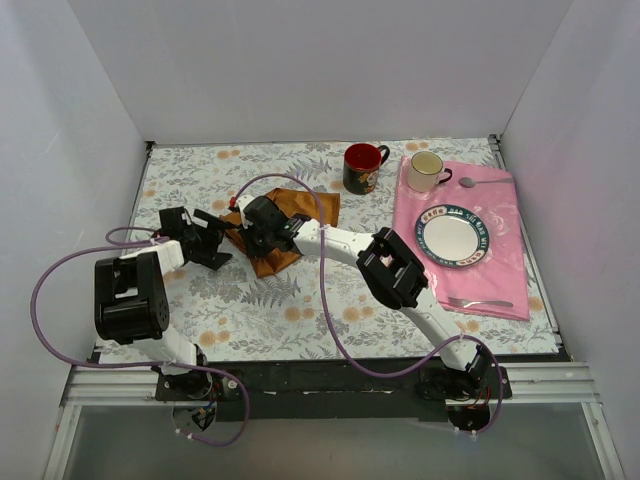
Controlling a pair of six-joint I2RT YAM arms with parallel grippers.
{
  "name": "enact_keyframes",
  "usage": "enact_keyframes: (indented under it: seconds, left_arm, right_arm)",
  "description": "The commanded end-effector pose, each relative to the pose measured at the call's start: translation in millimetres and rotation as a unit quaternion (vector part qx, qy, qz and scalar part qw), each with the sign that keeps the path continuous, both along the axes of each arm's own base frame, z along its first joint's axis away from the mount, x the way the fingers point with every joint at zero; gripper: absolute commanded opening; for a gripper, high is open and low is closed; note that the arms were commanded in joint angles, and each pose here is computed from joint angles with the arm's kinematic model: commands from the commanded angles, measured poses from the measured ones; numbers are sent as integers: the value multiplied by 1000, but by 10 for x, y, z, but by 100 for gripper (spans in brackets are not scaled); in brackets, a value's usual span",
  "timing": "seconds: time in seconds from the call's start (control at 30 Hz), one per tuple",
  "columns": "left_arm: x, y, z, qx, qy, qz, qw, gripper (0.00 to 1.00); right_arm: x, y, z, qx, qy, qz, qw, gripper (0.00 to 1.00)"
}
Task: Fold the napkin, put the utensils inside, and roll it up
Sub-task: Roll the napkin with the utensil
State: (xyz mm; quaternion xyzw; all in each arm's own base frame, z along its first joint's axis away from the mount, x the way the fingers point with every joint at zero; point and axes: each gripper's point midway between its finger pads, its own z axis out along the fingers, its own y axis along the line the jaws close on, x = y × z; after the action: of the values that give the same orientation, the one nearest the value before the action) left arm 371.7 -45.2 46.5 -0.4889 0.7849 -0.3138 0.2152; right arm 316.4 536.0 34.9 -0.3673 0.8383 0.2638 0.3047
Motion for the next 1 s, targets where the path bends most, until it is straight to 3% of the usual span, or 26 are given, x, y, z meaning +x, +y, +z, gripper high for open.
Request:
enact_keyframes:
  seconds: [0.0,0.4,0.7,0.9,0.97]
  left_arm:
    - [-273,-29,-427,6,78,-3,997,86]
    - [-462,-84,-851,36,140,-8,990,70]
    - [-468,-42,-880,51,135,-2,990,61]
    - [-479,7,-901,73,126,-2,989,47]
    - [-446,22,-889,79,121,-4,989,34]
  right_arm:
    - [-314,-195,-354,-52,66,13,996,1]
    - [-325,-179,-308,-35,85,15,996,1]
    - [-305,-172,-273,-23,96,21,995,1]
    - [-346,-172,-274,-20,103,38,994,1]
    - [-378,-156,-288,-19,105,49,993,1]
